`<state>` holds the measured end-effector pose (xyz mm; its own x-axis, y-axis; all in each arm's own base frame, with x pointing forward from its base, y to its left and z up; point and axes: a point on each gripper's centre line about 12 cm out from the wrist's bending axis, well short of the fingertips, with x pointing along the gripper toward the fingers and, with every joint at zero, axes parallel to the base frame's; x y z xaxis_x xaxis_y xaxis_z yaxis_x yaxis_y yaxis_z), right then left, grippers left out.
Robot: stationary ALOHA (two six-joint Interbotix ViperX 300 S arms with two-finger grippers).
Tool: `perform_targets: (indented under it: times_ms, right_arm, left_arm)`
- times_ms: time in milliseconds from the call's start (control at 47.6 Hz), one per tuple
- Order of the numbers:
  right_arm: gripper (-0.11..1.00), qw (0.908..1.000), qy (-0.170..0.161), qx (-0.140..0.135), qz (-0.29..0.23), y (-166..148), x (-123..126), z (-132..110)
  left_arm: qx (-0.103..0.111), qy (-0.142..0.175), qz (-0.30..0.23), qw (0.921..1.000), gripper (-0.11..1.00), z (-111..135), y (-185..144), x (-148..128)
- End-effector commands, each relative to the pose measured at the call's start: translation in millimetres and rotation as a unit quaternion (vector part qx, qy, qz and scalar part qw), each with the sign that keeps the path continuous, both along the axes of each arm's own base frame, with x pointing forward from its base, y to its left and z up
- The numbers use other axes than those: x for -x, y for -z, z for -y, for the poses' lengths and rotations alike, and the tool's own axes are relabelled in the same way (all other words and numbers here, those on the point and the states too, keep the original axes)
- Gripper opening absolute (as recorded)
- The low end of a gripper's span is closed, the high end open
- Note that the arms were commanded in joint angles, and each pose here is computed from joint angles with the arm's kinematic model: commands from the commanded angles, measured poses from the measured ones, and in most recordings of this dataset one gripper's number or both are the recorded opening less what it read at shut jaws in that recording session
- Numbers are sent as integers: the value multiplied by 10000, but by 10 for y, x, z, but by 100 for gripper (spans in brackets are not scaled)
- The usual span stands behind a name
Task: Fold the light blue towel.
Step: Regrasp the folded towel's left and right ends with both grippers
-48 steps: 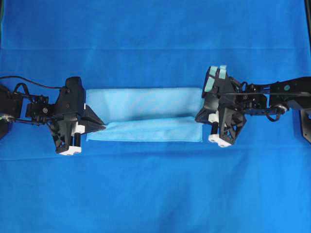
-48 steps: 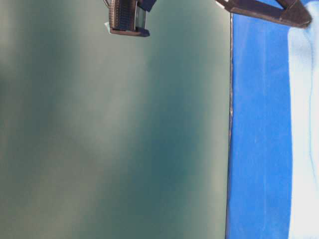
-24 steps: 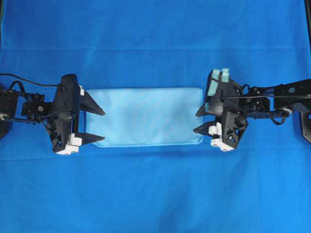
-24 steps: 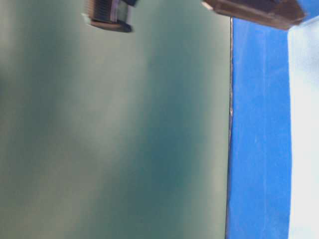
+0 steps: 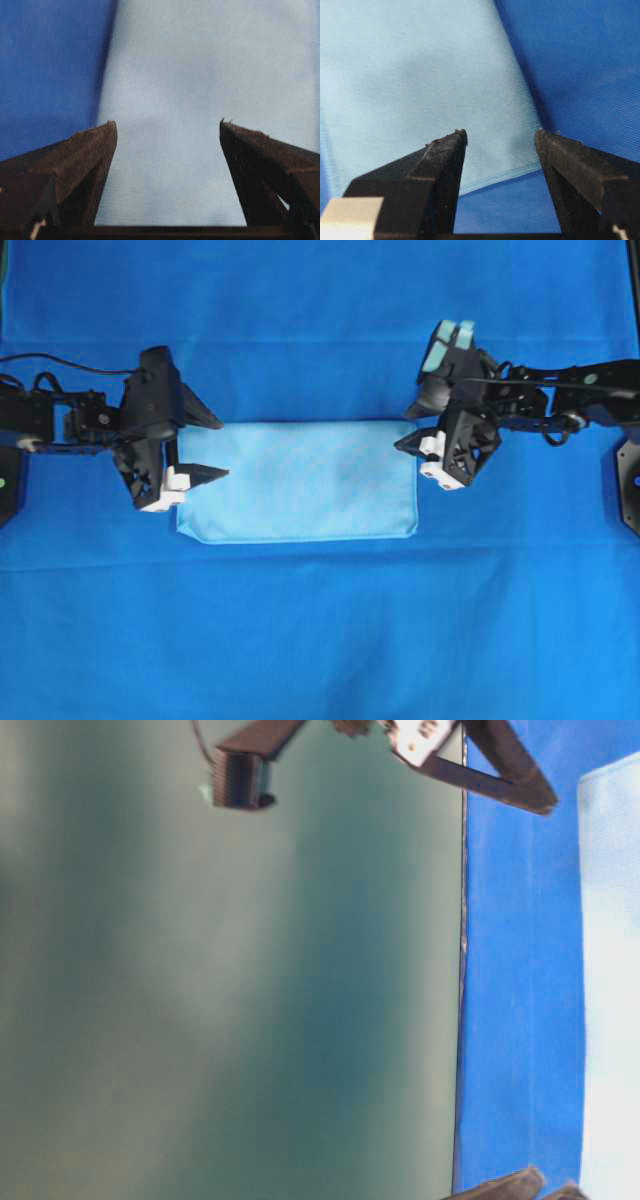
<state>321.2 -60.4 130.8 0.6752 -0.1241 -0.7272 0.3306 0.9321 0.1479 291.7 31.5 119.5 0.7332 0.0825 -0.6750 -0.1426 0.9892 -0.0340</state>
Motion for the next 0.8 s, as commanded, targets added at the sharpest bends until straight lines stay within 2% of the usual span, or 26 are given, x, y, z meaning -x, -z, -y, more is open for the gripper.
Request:
perform_targets:
  times_ms: [0, 252, 399, 589, 673, 778]
  right_arm:
    - [60, 9999, -8, 80, 70, -22, -88, 50]
    - [60, 9996, 165, 115, -208, 233, -99, 229]
    - [60, 9993, 149, 130, -322, 316, -96, 250]
    - [59, 9993, 110, 149, -334, 321, -98, 239]
    - [53, 9993, 39, 166, -328, 313, -111, 204]
    - [29, 9992, -82, 194, -347, 315, -121, 147]
  left_arm:
    - [-37, -78, -12, 10000, 77, -77, 7, -74]
    - [5, -397, -387, 9985, 77, -279, 237, -45]
    - [38, -549, -546, 9970, 77, -364, 331, 0]
    - [54, -561, -597, 9966, 71, -371, 344, -13]
    - [107, -579, -751, 9954, 63, -364, 366, 12]
    - [155, -564, -999, 9933, 35, -352, 390, 34]
